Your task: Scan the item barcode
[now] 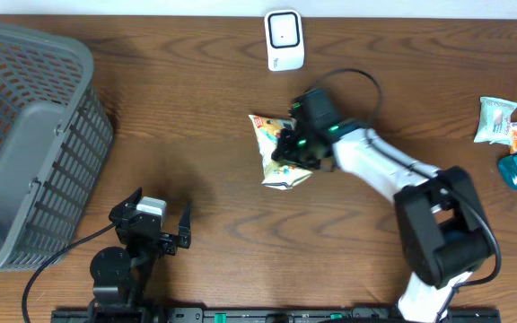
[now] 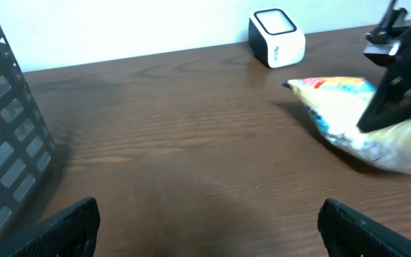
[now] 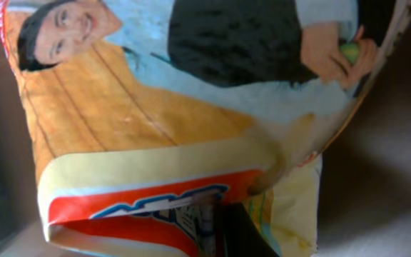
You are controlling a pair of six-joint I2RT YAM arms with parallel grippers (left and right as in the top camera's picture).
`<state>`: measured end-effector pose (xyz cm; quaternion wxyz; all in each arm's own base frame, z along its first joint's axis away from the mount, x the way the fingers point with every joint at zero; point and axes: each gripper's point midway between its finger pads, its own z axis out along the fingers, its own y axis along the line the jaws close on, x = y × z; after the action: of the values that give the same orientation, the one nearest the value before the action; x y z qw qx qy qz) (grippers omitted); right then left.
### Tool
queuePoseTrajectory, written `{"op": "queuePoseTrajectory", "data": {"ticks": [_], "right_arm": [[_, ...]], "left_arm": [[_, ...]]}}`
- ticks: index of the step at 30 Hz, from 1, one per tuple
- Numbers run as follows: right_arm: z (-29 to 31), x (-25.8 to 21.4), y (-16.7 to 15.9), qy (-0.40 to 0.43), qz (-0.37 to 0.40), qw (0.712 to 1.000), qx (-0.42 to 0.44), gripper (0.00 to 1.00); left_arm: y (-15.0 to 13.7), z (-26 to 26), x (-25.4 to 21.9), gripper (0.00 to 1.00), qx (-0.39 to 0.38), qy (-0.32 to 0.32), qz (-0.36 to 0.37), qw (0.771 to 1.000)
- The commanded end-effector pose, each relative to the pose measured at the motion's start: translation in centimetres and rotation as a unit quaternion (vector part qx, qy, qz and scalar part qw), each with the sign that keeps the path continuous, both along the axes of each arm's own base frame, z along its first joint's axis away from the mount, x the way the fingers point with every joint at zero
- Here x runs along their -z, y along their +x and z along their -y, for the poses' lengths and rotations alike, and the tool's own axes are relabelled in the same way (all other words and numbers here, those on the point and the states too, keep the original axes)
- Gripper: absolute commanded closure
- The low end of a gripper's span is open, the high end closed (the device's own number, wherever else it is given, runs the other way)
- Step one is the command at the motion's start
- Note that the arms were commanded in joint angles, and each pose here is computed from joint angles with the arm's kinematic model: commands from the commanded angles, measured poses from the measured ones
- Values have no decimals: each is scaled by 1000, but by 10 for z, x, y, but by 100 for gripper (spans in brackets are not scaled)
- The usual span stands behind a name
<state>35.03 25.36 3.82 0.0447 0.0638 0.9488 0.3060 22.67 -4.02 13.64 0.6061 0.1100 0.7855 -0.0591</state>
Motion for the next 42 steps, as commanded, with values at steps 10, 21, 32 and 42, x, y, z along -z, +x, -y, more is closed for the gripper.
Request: {"op": "queuePoseTrajectory", "data": {"ticks": [10,21,32,42], "right_arm": [[38,-111,-51,352,-422,828,110,98],[48,-136,-101,320,-562,743,169,98],[50,-136,-108,327,-510,786,125,99],[57,-158,-117,313,-451,833,77,99]], "left_arm": [[-2,1,11,2,6,6,-14,1000],[-2,1,11,2,6,6,-14,1000],[-2,1,11,2,6,6,-14,1000],[-2,1,11,2,6,6,-14,1000]]}}
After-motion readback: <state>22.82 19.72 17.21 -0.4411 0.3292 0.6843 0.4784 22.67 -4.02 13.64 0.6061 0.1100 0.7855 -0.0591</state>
